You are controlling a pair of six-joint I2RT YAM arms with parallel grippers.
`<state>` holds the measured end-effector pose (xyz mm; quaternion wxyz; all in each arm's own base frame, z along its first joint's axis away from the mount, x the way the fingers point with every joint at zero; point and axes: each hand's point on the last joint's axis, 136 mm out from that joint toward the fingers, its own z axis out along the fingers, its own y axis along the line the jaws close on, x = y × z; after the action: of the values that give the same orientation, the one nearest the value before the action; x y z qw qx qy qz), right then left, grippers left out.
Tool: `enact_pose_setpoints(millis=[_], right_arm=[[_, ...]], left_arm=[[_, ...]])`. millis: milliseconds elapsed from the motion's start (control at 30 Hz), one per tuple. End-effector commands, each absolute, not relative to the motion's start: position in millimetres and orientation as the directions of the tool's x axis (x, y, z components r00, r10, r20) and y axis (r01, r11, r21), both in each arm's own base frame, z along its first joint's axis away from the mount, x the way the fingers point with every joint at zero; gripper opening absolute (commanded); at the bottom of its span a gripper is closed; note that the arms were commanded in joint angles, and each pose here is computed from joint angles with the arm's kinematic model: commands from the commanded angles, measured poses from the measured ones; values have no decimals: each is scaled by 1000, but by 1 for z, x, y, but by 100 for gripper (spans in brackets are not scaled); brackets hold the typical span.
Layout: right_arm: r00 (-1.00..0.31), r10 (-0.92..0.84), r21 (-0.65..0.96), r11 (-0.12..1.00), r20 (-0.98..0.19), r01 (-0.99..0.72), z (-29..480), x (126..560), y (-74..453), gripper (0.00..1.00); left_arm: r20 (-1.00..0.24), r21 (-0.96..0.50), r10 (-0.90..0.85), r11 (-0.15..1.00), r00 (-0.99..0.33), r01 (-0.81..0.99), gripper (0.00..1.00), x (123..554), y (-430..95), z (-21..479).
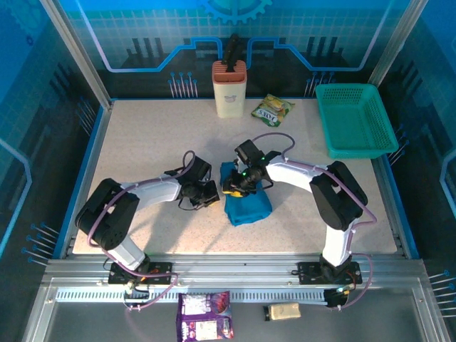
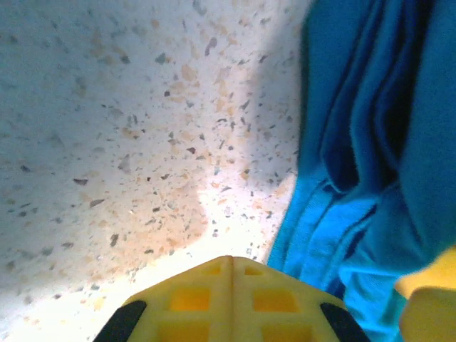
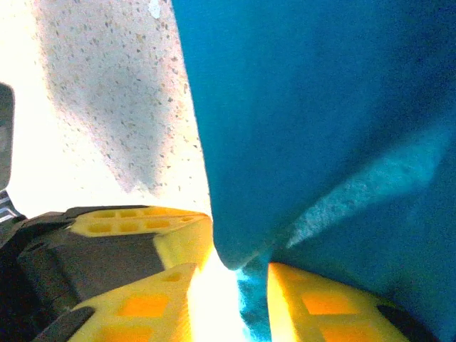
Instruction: Fold the inside-out t-shirt
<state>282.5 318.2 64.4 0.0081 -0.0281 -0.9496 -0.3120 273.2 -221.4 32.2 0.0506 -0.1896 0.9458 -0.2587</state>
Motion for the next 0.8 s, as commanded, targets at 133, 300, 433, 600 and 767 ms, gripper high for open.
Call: enact_pose_setpoints(millis=[133, 300, 433, 600, 767], right_arm=[[-998, 54, 643, 765, -38, 17, 121, 279, 275, 39], [-1000, 27, 694, 720, 15, 30, 114, 268, 257, 36], [-998, 36, 686, 724, 61, 68, 90, 265, 243, 35], [-984, 122, 538, 825, 132, 174, 24, 245, 203, 33], [-975, 128, 534, 820, 179, 206, 14, 226, 200, 33]], left_arm=[[-108, -568, -291, 803, -951, -181, 4, 300, -245, 100], [-93, -587, -149, 807, -984, -67, 5, 281, -298, 124], [-24, -553, -83, 831, -996, -56, 4, 255, -321, 100], [92, -519, -104, 843, -990, -137, 4, 225, -318, 50], [134, -423, -140, 887, -981, -185, 4, 204, -283, 12]])
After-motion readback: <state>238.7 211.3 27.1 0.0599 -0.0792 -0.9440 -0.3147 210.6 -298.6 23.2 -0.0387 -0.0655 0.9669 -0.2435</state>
